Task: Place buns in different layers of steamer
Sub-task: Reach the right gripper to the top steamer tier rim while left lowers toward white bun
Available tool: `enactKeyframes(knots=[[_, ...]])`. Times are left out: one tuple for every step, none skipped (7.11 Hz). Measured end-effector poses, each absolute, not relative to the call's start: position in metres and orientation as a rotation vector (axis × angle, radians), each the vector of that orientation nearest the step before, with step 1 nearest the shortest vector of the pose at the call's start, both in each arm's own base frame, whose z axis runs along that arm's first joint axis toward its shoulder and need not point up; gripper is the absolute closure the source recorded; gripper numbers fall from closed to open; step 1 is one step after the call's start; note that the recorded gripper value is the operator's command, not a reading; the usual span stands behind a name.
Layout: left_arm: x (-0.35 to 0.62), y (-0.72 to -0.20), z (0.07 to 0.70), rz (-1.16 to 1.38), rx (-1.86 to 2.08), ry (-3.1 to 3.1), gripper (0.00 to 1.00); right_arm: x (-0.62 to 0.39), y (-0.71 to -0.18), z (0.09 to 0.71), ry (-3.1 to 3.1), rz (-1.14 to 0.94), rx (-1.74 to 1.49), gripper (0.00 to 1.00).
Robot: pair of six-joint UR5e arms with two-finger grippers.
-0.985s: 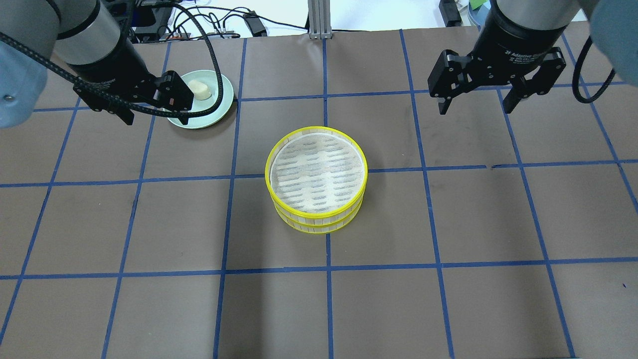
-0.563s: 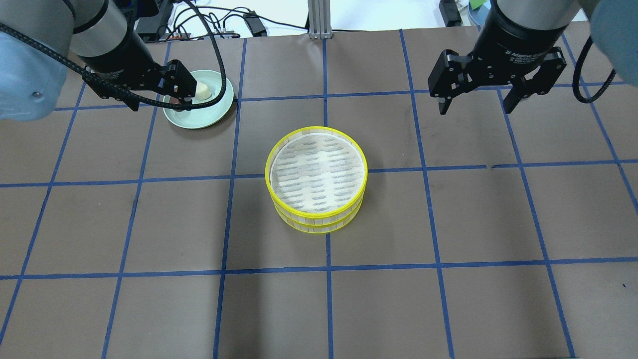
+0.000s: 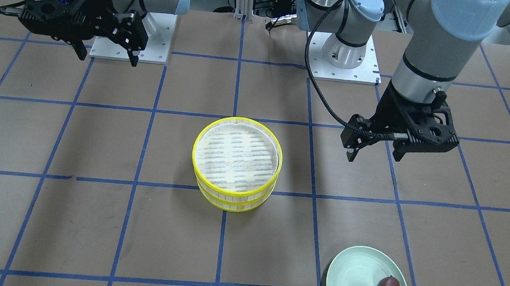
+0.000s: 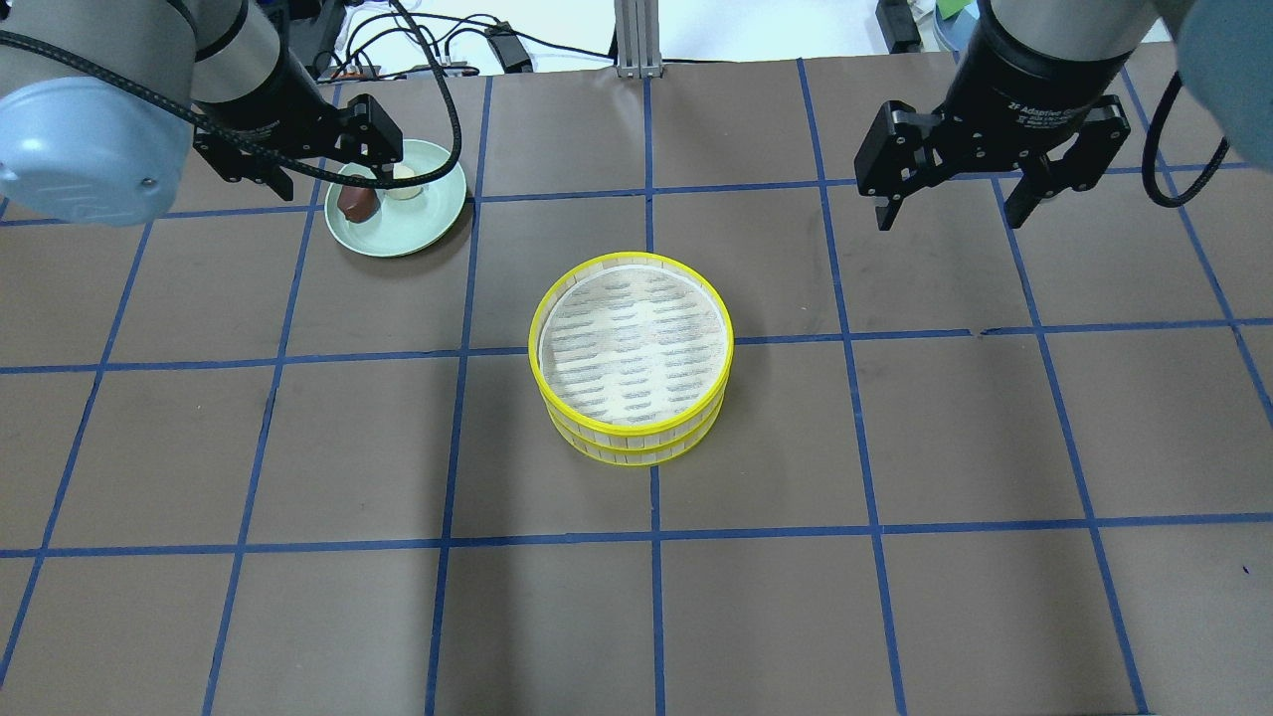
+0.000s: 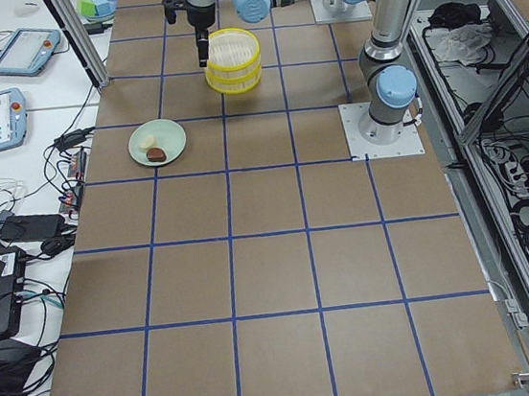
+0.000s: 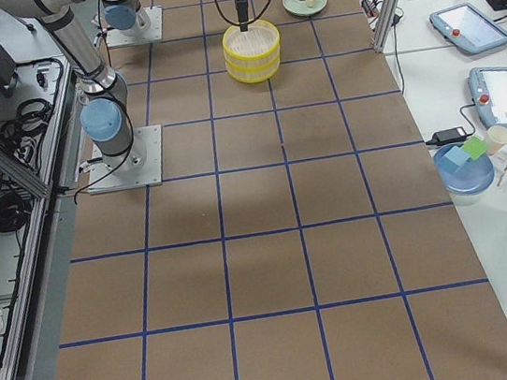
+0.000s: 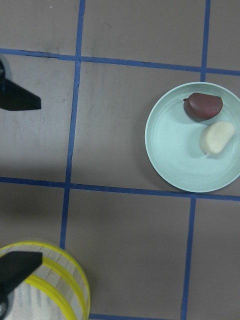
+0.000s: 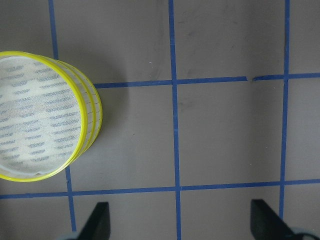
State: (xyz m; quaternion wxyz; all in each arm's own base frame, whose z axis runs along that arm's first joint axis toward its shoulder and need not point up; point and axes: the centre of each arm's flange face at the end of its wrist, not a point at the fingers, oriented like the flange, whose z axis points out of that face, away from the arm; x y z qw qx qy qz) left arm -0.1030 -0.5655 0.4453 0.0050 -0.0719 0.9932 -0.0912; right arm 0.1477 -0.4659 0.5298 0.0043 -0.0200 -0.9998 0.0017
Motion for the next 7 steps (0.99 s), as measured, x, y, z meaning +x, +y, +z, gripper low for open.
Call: enactKeyframes(knots=[[-0.094,-0.588,0.426,-0.325,-0.333,3.104,0.00,0.148,-0.466,0.529,-3.131,-0.001,-0.064,0.00],[-0.085,-0.608,0.408,-0.372,-0.396,3.096,0.00,0.147,-0.467,0.528,-3.130,-0.003,-0.065,0.00],[-0.078,-0.624,0.395,-0.411,-0.436,3.089,0.00,0.148,-0.469,0.527,-3.130,-0.002,-0.067,0.00],[-0.073,-0.639,0.384,-0.452,-0.475,3.081,0.00,0.149,-0.473,0.520,-3.131,-0.017,-0.069,0.01],[-0.069,-0.654,0.369,-0.480,-0.533,3.074,0.00,0.152,-0.480,0.506,-3.129,-0.057,-0.078,0.01],[-0.067,-0.667,0.351,-0.500,-0.581,3.067,0.00,0.158,-0.486,0.489,-3.130,-0.104,-0.082,0.01],[-0.064,-0.680,0.334,-0.520,-0.609,3.060,0.00,0.170,-0.500,0.463,-3.133,-0.136,-0.072,0.01]])
